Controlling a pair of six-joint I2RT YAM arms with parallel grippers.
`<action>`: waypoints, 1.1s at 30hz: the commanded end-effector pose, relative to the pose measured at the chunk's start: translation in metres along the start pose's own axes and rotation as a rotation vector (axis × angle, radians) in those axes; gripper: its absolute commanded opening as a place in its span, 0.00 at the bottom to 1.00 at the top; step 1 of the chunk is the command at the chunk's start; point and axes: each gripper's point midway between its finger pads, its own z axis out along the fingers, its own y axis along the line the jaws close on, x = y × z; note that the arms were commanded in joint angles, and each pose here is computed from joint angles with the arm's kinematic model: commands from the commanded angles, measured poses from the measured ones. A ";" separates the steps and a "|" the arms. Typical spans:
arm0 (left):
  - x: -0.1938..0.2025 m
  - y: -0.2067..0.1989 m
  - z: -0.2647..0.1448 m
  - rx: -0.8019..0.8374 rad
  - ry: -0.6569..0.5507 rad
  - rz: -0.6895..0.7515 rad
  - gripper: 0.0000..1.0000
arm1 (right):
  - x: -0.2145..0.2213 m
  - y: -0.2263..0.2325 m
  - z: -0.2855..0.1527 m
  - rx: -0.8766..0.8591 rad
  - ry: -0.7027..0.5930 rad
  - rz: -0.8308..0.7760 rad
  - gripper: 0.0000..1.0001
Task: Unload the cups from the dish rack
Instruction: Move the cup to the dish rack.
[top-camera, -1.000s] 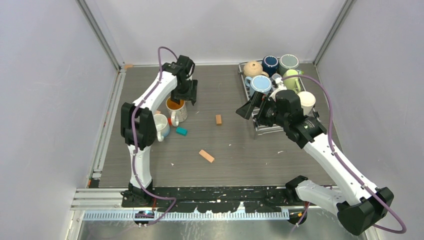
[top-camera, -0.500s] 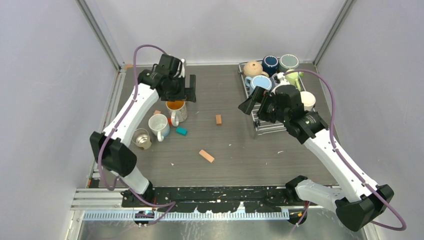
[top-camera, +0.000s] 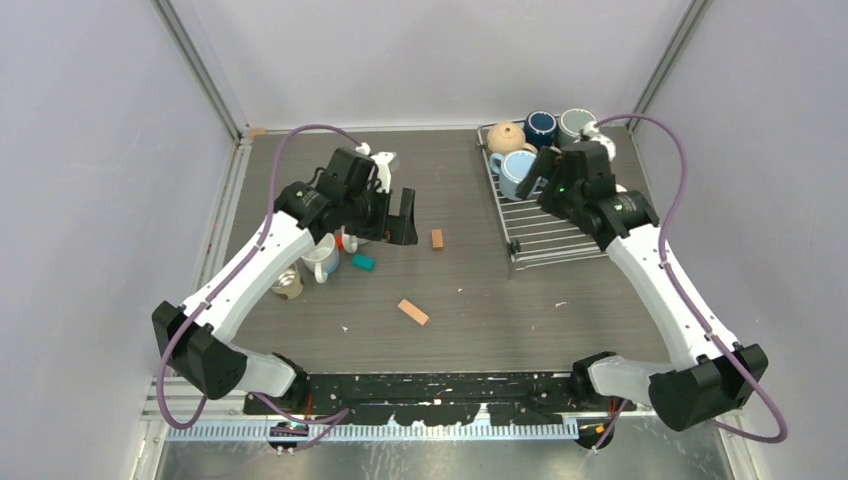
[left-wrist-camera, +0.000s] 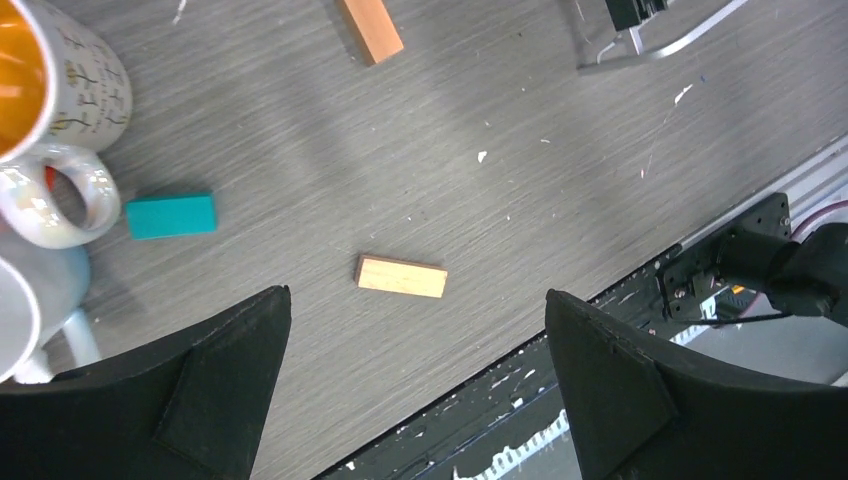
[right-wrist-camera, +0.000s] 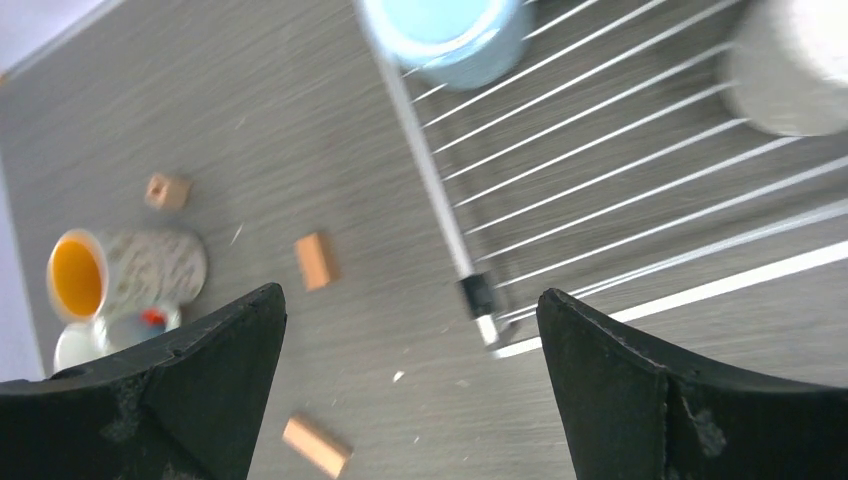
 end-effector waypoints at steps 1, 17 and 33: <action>-0.001 -0.013 0.003 0.075 -0.031 0.023 1.00 | -0.042 -0.054 -0.002 0.167 -0.088 0.071 1.00; 0.011 -0.016 0.012 0.116 -0.034 0.046 1.00 | -0.111 -0.183 0.037 0.448 -0.106 0.223 1.00; 0.016 -0.016 0.016 0.129 -0.020 0.043 1.00 | -0.126 -0.215 0.099 0.395 -0.021 0.361 1.00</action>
